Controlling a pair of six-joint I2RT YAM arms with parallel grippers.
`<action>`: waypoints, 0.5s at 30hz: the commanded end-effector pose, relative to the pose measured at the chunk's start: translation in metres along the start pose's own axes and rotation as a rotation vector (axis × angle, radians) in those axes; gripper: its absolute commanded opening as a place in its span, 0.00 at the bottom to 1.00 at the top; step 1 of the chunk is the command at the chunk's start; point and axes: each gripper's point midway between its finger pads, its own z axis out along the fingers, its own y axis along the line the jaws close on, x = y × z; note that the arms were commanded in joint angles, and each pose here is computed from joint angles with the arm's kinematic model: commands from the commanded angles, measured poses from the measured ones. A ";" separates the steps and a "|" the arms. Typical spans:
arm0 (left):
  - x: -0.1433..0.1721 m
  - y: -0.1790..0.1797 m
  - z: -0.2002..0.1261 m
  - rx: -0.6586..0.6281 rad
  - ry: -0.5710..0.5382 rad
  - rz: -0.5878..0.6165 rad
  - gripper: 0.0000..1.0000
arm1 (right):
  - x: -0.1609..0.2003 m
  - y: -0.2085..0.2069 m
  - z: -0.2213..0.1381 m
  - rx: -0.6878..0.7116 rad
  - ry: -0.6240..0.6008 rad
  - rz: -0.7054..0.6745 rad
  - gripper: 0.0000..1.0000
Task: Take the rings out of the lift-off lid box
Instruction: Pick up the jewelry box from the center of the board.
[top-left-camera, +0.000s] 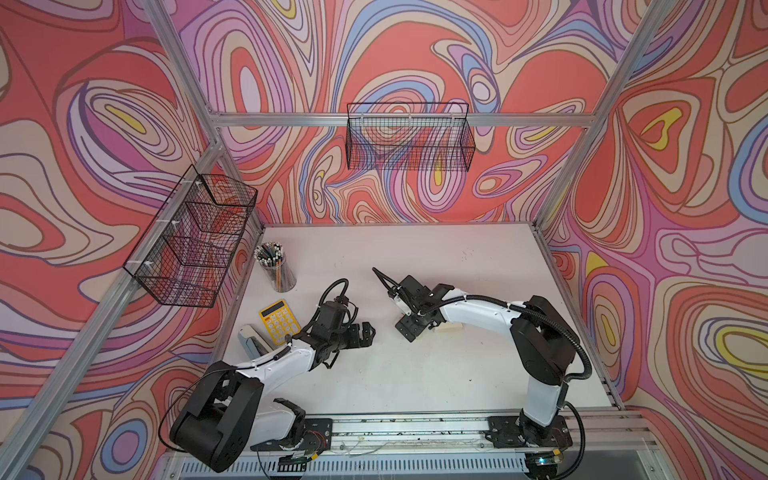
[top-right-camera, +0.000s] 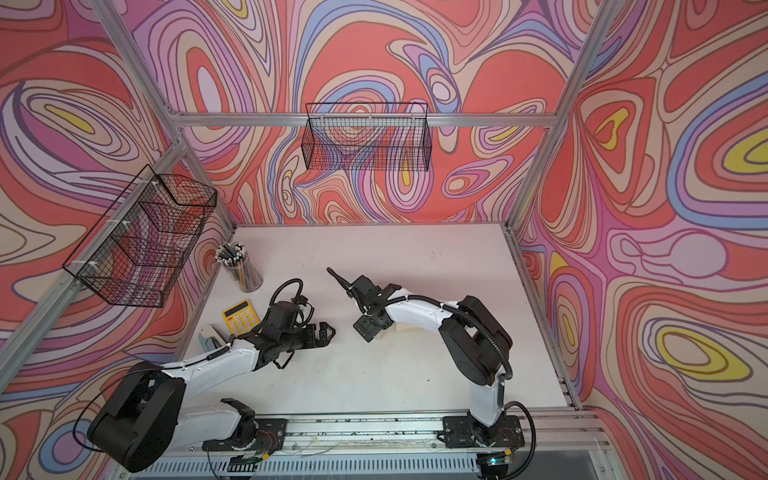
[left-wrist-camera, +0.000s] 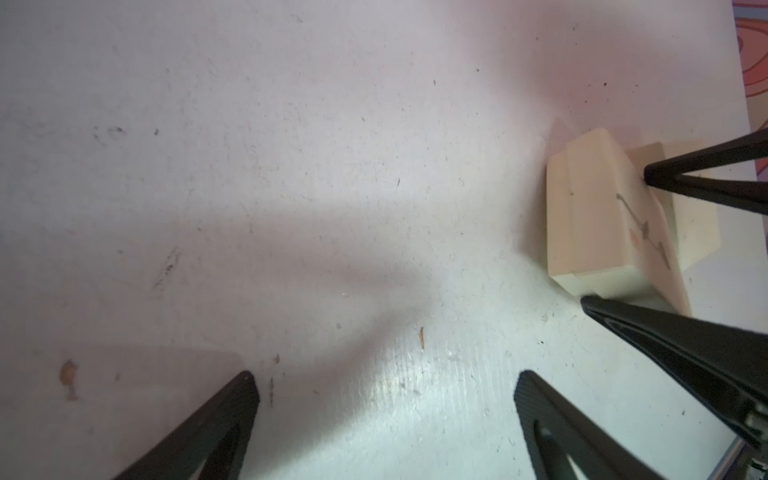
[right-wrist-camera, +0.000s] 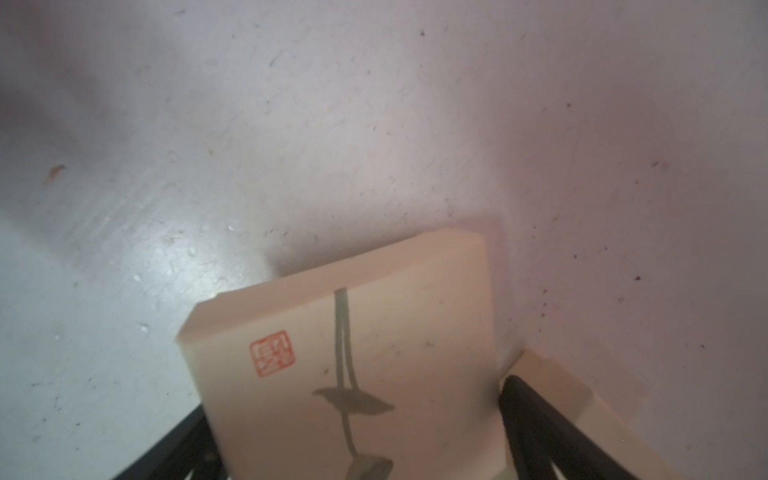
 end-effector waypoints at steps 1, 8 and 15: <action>-0.003 -0.003 0.002 0.011 0.007 0.008 1.00 | 0.002 0.007 0.005 -0.081 0.020 0.060 0.98; -0.010 -0.012 0.006 0.051 0.001 0.002 1.00 | -0.011 0.022 0.008 -0.230 0.002 0.258 0.95; -0.015 -0.027 0.018 0.141 -0.002 -0.061 0.98 | -0.009 0.032 0.009 -0.290 -0.005 0.328 0.97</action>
